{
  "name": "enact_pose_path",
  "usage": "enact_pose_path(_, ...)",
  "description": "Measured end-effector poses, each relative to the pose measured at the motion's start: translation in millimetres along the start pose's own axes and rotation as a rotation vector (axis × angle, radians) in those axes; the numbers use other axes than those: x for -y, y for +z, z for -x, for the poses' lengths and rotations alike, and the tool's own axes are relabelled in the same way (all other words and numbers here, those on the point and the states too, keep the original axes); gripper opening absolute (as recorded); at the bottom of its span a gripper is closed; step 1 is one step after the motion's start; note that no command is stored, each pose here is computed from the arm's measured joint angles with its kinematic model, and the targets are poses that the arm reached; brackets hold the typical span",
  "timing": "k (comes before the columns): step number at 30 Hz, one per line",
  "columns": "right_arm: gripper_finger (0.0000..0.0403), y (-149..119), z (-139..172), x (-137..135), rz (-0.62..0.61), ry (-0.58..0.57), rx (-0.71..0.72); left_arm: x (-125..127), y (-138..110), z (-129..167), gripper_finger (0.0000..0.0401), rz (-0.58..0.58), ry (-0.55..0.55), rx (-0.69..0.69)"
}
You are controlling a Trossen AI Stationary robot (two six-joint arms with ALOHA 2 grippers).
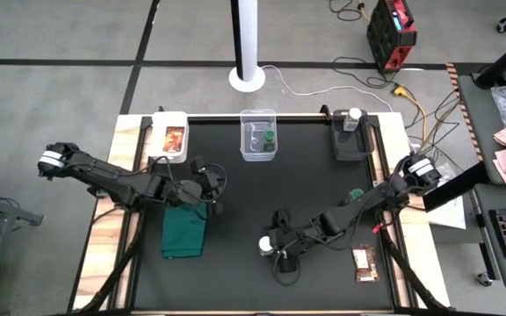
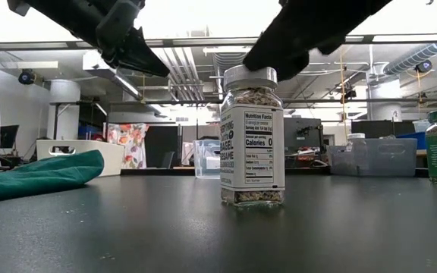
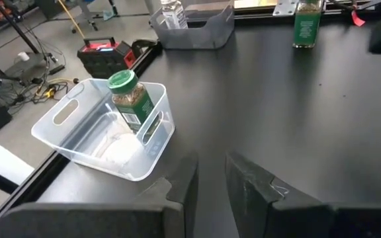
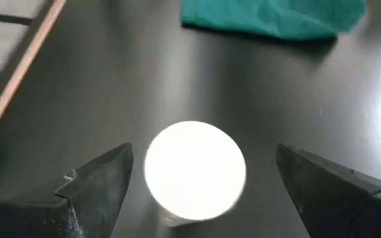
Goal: Sort spices by type
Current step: Put the white seasoning bottle into the black bin
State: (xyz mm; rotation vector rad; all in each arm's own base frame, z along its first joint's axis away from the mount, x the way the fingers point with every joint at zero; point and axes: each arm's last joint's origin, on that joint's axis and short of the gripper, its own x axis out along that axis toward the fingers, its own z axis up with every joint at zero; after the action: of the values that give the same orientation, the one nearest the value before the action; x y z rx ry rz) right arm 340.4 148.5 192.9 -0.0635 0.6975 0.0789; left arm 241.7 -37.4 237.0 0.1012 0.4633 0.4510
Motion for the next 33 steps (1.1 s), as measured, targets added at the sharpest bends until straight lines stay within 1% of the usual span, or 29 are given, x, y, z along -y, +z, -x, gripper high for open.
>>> enact_pose_path(4, 0.0364, -1.4, -4.9, 6.4, -0.038, -0.016, -0.012, 0.2, 1.4, 0.0, 0.0059, -0.017, -0.002, 0.012)
enact_pose_path(15, 0.0364, -2.0, -5.9, 6.2, -0.056, 0.004, -0.019, 0.8, 5.4, 0.1, 0.0059, -0.078, -0.009, 0.048)
enact_pose_path(17, 0.0363, -2.6, -6.9, 6.2, -0.059, 0.003, -0.022, 1.4, 6.2, 0.1, 0.0059, -0.089, -0.030, 0.054)
enact_pose_path(19, 0.0359, -3.2, -7.6, 6.1, -0.061, 0.002, -0.025, 2.9, 6.6, 0.2, 0.0059, -0.102, -0.080, 0.056)
enact_pose_path(21, 0.0344, -3.2, -7.7, 6.1, -0.060, 0.002, -0.025, 4.6, 6.6, 0.3, 0.0059, -0.120, -0.135, 0.057)
enact_pose_path(24, 0.0304, -3.3, -7.7, 6.1, -0.045, 0.002, -0.025, 6.4, 9.6, 0.7, 0.0059, -0.109, -0.187, 0.084)
enact_pose_path(27, 0.0249, -3.2, -7.7, 6.1, -0.024, 0.003, -0.025, 7.8, 10.5, 1.1, 0.0059, -0.105, -0.235, 0.094)
enact_pose_path(29, 0.0206, -3.2, -7.6, 6.1, -0.004, 0.004, -0.024, 9.5, 10.9, 1.5, 0.0061, -0.107, -0.300, 0.097)
enact_pose_path(30, 0.0196, -2.9, -7.1, 6.0, 0.008, 0.005, -0.023, 10.7, 11.6, 2.0, 0.0063, -0.105, -0.342, 0.104)
enact_pose_path(33, 0.0195, -1.4, -1.9, 6.5, 0.053, 0.028, -0.030, 13.5, 15.2, 2.6, 0.0075, -0.103, -0.408, 0.145)
